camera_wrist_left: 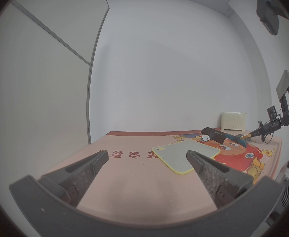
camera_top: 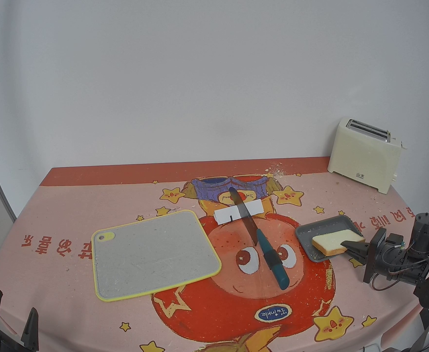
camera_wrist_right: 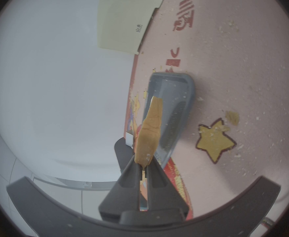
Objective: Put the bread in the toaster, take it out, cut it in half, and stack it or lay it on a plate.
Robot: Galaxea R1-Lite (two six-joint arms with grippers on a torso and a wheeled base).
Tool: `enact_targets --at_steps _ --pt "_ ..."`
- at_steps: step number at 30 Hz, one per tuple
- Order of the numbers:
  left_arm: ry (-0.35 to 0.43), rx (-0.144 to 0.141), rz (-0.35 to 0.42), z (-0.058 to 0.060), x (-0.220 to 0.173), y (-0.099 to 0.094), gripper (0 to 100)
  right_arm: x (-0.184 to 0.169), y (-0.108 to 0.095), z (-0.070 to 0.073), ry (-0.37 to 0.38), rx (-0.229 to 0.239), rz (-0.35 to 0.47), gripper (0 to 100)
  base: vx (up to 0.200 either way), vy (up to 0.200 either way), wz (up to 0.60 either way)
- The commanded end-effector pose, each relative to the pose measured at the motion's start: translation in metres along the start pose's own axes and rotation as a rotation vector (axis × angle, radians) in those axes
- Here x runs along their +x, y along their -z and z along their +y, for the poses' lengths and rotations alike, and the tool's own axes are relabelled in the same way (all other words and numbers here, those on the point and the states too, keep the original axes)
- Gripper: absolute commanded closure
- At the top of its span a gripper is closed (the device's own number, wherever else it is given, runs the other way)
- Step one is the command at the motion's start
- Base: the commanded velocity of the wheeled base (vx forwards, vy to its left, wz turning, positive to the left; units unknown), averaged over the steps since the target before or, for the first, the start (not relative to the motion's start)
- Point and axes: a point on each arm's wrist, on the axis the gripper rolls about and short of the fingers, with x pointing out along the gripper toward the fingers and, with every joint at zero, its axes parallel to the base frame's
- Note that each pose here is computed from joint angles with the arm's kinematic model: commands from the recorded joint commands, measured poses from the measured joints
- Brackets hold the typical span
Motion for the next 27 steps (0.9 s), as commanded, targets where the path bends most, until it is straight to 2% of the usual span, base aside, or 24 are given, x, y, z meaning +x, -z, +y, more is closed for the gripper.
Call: enact_targets --at_steps 1,4,7,9,10,11,12,14,16,18,22,27 --pt "-0.001 -0.001 0.006 0.000 0.000 0.005 0 -0.016 0.001 0.024 -0.127 -0.066 -0.032 100 0.000 0.000 0.00" --pt "-0.001 0.000 0.006 0.000 0.000 0.005 0 -0.030 0.003 0.047 -0.233 -0.123 -0.058 100 0.000 0.000 0.00" --pt "-0.001 0.000 0.007 0.000 0.001 0.005 0 -0.042 0.002 0.072 -0.306 -0.158 -0.076 100 0.000 0.000 0.00" --pt "-0.001 0.000 0.004 0.000 0.000 0.005 0 -0.048 0.001 0.089 -0.313 -0.170 -0.079 100 0.000 0.000 0.00" --pt "0.001 0.000 0.007 0.000 0.001 0.005 0 -0.052 0.000 0.105 -0.311 -0.180 -0.081 100 0.000 0.000 0.00" --pt "0.001 0.000 0.006 0.000 0.000 0.005 0 -0.064 -0.002 0.137 -0.313 -0.196 -0.085 100 0.000 0.000 0.00" --pt "-0.001 -0.001 0.004 0.000 0.000 0.005 0 -0.072 -0.002 0.156 -0.290 -0.189 -0.079 100 0.000 0.000 0.00" --pt "-0.001 -0.001 0.006 0.000 0.001 0.005 0 -0.082 -0.002 0.181 -0.250 -0.177 -0.066 100 0.000 0.000 0.00" --pt "-0.001 -0.001 0.004 0.000 0.000 0.005 0 -0.089 -0.002 0.198 -0.197 -0.174 -0.055 100 0.000 0.000 0.00" --pt "-0.001 0.000 0.006 0.000 0.000 0.005 0 -0.091 -0.001 0.200 -0.167 -0.184 -0.054 100 0.000 0.000 0.00" --pt "-0.001 -0.001 0.006 0.000 0.000 0.005 0 -0.089 -0.002 0.194 -0.159 -0.186 -0.058 100 0.000 0.000 0.00" --pt "-0.001 0.000 0.006 0.000 0.000 0.005 0 -0.090 -0.001 0.196 -0.180 -0.199 -0.065 100 0.000 0.000 0.00"
